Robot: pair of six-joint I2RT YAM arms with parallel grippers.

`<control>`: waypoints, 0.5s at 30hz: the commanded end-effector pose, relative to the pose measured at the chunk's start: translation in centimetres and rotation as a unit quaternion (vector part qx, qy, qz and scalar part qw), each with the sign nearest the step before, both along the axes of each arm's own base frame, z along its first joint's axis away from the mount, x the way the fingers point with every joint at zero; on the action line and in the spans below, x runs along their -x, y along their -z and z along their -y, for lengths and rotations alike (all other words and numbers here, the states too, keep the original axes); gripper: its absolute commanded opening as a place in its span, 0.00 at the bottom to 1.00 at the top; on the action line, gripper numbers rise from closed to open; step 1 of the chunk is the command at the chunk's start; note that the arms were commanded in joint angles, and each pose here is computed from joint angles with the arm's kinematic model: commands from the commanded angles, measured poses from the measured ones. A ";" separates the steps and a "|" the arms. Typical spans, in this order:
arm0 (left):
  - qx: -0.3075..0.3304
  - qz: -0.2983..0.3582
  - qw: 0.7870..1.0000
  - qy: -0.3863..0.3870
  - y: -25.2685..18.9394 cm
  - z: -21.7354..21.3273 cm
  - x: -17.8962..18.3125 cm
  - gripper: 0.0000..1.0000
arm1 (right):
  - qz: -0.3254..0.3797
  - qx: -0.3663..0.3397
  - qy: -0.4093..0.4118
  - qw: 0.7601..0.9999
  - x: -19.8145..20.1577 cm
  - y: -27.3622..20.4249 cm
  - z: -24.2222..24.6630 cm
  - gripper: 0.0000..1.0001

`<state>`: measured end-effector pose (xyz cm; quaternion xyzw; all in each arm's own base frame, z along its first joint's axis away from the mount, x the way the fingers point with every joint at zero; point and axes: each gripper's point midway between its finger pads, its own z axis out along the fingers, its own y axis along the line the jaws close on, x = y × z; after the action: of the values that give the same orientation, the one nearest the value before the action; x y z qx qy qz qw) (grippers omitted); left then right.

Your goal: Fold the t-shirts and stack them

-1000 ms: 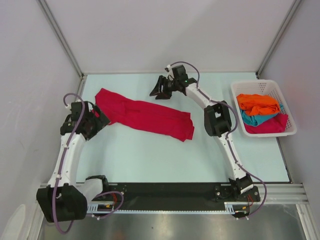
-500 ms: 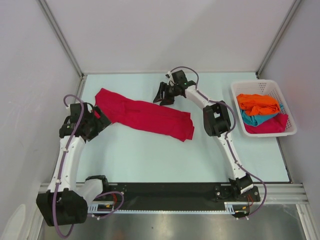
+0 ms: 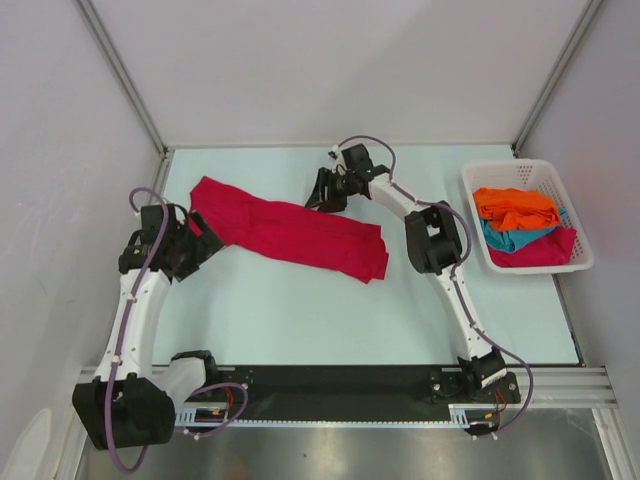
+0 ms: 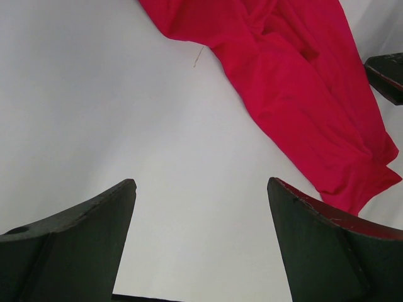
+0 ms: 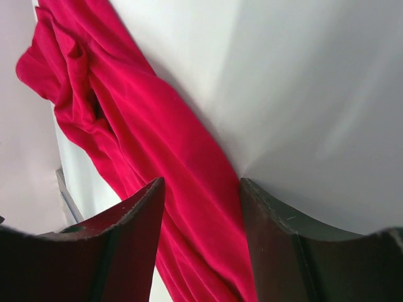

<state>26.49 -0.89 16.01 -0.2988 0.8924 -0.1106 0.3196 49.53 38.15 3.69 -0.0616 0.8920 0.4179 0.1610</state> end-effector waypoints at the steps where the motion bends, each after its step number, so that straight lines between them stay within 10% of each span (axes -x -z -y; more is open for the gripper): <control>1: 0.006 0.021 0.999 0.023 -1.1 0.6 -0.8 0.91 | -0.052 0.078 -0.007 0.996 3.6 5.5 2.3 0.54; 3: 0.012 0.021 0.999 0.026 -1.0 0.8 -1.0 0.91 | -0.047 0.082 -0.009 0.995 3.7 5.2 2.8 0.47; 6: 0.024 0.023 0.999 0.032 -0.9 1.3 -1.2 0.91 | -0.049 0.097 0.003 0.994 3.7 5.3 4.4 0.02; 15: 0.026 0.025 0.999 0.036 -0.7 1.2 -1.2 0.92 | -0.037 0.171 0.144 0.974 -1.0 4.2 12.6 0.00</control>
<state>27.09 -1.99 15.97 -0.2880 0.8941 -0.1425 0.3120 48.48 32.92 2.08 -0.0189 0.9208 0.3567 0.1568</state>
